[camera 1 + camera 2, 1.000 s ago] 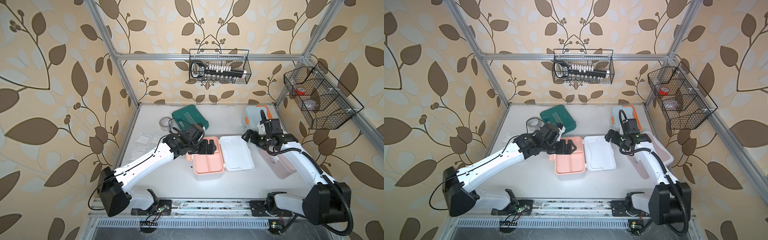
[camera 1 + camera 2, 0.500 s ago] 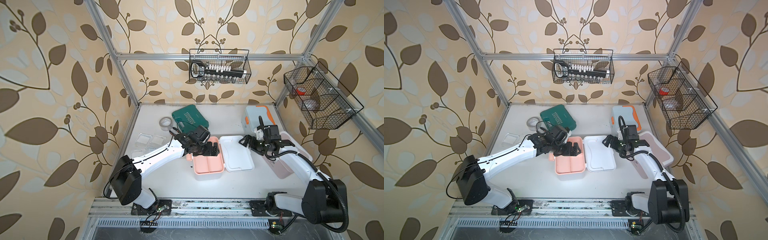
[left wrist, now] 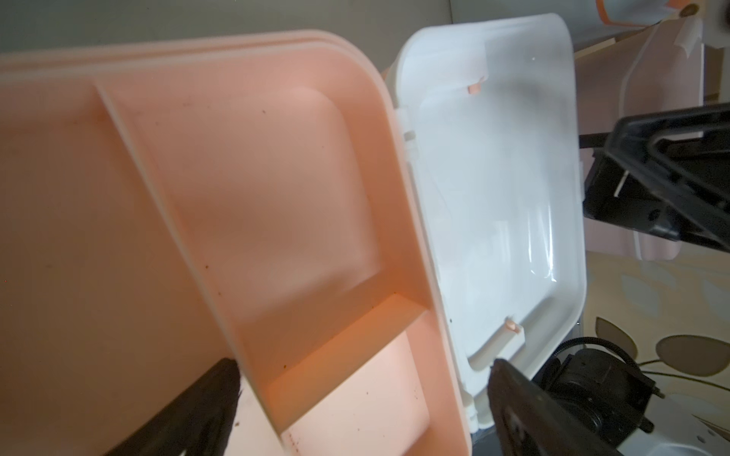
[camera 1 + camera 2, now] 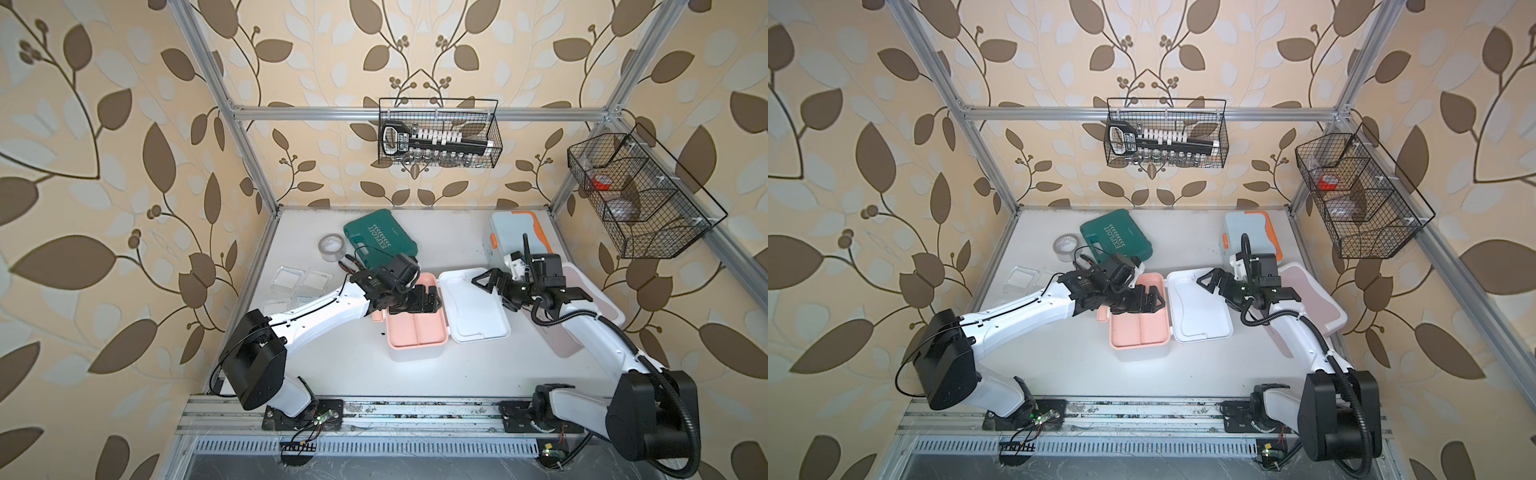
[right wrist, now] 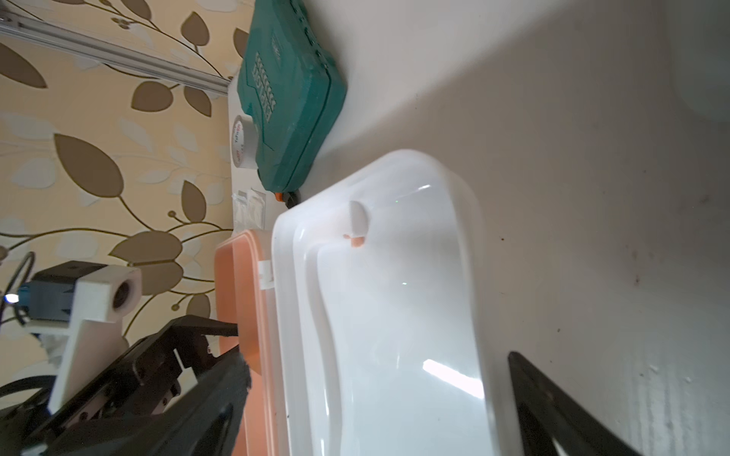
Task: Open first aid kits and take out gauze
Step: Close the lid of the first aid kit.
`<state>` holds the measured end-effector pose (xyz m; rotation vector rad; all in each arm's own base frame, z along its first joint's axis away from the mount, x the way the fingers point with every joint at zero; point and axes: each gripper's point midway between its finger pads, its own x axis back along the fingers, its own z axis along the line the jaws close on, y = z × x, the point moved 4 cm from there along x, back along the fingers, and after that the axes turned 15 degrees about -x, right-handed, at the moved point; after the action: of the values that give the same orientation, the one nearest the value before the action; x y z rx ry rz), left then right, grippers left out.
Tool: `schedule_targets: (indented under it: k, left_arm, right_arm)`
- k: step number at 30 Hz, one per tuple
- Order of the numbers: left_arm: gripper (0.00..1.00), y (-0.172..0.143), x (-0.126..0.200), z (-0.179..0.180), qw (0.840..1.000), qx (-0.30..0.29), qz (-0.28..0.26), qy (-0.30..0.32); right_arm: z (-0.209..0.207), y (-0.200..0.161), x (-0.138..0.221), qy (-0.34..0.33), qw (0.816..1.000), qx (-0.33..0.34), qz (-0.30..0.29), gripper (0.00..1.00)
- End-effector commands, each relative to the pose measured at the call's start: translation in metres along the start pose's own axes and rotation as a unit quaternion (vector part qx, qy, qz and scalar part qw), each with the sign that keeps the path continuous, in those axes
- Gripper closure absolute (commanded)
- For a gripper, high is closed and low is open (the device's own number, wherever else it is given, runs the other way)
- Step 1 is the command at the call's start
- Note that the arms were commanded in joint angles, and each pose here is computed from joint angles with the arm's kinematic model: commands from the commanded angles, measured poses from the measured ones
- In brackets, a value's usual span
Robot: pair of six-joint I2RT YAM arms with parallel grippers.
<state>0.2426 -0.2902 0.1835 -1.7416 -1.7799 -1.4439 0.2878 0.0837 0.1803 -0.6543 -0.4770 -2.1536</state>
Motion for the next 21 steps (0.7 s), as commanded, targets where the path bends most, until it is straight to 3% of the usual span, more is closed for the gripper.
schedule_targets:
  k: [1, 8, 21]
  left_arm:
    - [0.01, -0.013, -0.006, 0.0, 1.0, 0.007, 0.019, -0.006]
    - [0.01, -0.011, -0.007, -0.003, 1.0, 0.005, 0.017, -0.015]
    - [0.01, 0.001, -0.01, -0.019, 0.998, 0.005, -0.002, -0.061]
  right_arm:
    - [0.041, -0.001, 0.02, 0.062, 0.998, 0.017, 0.006, 0.01]
    - [0.08, -0.001, 0.048, 0.11, 0.993, 0.033, -0.003, 0.01]
    - [0.144, -0.026, 0.071, 0.203, 0.975, 0.066, 0.055, 0.0]
